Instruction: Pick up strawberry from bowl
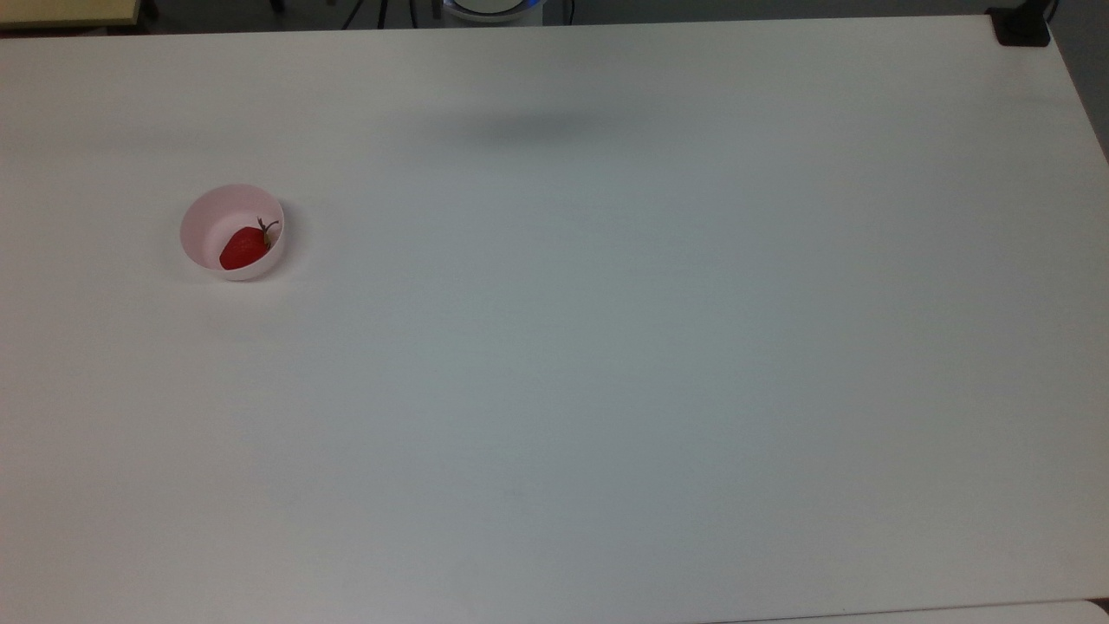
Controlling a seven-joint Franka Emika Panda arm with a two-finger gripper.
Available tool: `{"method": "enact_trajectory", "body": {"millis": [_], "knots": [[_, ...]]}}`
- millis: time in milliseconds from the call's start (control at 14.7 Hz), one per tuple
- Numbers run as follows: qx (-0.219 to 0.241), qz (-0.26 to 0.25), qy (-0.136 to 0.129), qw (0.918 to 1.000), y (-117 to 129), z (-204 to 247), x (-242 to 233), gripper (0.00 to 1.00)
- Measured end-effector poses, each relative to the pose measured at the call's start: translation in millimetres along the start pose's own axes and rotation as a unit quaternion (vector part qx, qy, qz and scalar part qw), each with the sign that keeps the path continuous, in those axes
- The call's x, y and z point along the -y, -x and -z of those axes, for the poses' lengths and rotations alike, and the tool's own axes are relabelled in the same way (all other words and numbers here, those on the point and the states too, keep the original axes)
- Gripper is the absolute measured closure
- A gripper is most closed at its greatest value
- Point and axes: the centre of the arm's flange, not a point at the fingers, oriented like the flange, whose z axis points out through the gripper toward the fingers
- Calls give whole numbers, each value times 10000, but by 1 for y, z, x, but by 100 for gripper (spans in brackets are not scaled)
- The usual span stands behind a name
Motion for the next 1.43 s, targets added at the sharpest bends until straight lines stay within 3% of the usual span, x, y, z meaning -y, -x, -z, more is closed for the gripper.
{"method": "enact_trajectory", "body": {"millis": [545, 953, 1225, 1430], "knots": [[4, -51, -5, 10000, 0, 0, -6, 0], [-51, -445, -49, 9990, -2, -5, -48, 0], [-89, -828, -118, 9965, -19, -31, -92, 0], [-158, -1248, -258, 9917, -54, -92, -142, 4]]}}
